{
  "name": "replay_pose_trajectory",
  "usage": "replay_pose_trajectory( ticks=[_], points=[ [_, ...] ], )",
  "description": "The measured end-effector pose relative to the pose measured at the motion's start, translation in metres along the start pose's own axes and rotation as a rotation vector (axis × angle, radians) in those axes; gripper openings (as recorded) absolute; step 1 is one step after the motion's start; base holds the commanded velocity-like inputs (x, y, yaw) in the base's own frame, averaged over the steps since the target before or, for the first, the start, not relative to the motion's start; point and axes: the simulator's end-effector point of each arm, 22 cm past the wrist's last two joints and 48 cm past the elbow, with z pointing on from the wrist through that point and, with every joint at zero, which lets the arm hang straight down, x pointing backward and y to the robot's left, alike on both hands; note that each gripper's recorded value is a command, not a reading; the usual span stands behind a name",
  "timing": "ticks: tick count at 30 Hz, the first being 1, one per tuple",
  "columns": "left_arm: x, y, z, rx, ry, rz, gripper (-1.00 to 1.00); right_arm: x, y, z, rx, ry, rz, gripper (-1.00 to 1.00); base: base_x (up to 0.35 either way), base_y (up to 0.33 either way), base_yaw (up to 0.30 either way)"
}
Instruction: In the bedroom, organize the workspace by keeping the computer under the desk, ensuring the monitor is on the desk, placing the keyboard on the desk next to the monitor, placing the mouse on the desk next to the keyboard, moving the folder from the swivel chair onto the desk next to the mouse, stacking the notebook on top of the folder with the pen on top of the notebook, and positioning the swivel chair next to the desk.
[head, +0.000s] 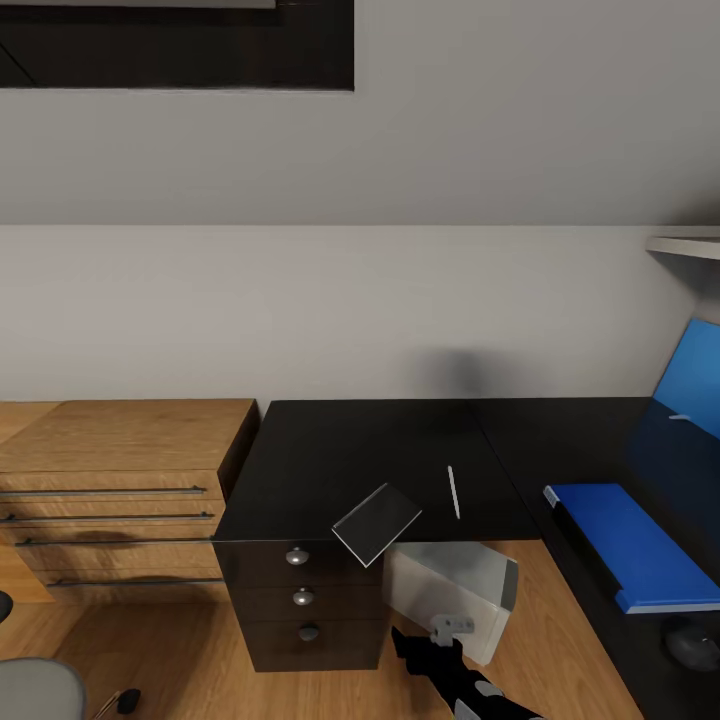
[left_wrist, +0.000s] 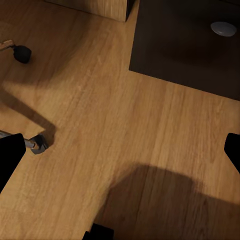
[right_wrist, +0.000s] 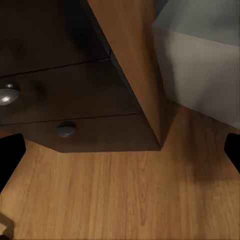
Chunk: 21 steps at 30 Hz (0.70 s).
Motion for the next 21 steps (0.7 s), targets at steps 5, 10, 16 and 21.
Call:
replay_pose_trajectory(
  ticks=[5, 10, 16, 21],
  points=[
    [0.000, 0.000, 0.000, 0.000, 0.000, 0.000, 1.00, 0.000, 0.001, 0.000, 0.000, -0.002, 0.002, 1.00, 0.000, 0.000, 0.000],
    [0.000, 0.000, 0.000, 0.000, 0.000, 0.000, 1.00, -0.006, 0.001, 0.001, 0.003, -0.011, 0.003, 1.00, 0.000, 0.000, 0.000],
    [0.000, 0.000, 0.000, 0.000, 0.001, 0.000, 1.00, -0.035, -0.006, 0.005, 0.025, -0.075, 0.072, 1.00, 0.000, 0.000, 0.000],
    [0.000, 0.000, 0.000, 0.000, 0.001, 0.000, 1.00, -0.054, -0.016, 0.006, 0.040, -0.122, 0.240, 1.00, 0.000, 0.000, 0.000]
  ],
)
